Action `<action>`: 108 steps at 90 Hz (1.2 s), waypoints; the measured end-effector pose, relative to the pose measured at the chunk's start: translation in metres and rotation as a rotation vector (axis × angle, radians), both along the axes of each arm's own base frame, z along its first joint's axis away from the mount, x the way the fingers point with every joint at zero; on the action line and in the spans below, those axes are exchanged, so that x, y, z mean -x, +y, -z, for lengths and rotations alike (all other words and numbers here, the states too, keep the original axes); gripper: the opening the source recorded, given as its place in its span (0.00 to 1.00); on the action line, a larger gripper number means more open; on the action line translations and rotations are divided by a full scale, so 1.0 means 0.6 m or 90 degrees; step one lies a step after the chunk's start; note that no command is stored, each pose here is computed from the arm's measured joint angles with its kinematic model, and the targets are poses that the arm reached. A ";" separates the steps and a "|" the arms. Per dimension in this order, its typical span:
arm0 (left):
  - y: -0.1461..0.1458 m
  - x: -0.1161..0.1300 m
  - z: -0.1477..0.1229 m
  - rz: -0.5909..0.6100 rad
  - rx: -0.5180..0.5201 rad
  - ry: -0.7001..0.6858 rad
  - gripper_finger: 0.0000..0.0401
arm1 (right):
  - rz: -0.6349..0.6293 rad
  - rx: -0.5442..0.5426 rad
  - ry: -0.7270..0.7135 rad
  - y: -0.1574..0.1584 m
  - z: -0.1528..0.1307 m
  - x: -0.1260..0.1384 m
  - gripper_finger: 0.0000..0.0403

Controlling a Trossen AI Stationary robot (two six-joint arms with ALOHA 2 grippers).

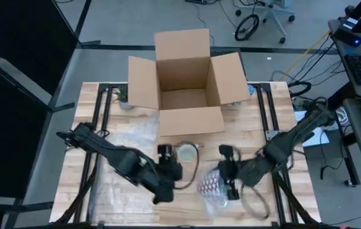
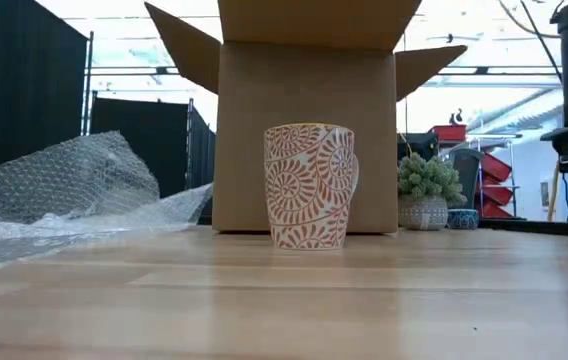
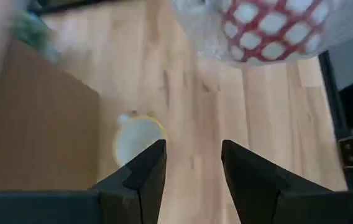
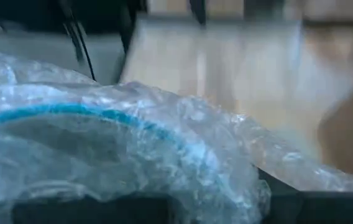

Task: Wrap mug
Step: Put the wrapped red mug into the brown box

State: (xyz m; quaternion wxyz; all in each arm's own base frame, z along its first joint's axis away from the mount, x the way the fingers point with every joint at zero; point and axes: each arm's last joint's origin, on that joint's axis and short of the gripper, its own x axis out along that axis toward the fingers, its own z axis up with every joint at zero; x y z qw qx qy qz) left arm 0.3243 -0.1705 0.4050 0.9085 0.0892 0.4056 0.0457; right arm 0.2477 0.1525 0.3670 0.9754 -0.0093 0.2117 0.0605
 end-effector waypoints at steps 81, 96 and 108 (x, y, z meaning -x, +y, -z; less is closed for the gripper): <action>0.124 0.108 -0.088 -0.205 -0.130 -0.085 0.36 | 0.397 0.276 0.199 -0.512 0.010 -0.181 0.08; 0.127 0.100 -0.072 -0.220 -0.134 -0.070 0.36 | 0.348 0.241 0.350 -0.535 0.092 -0.203 0.08; 0.126 0.096 -0.063 -0.229 -0.133 -0.064 0.36 | 0.294 0.191 0.444 -0.540 0.162 -0.223 0.08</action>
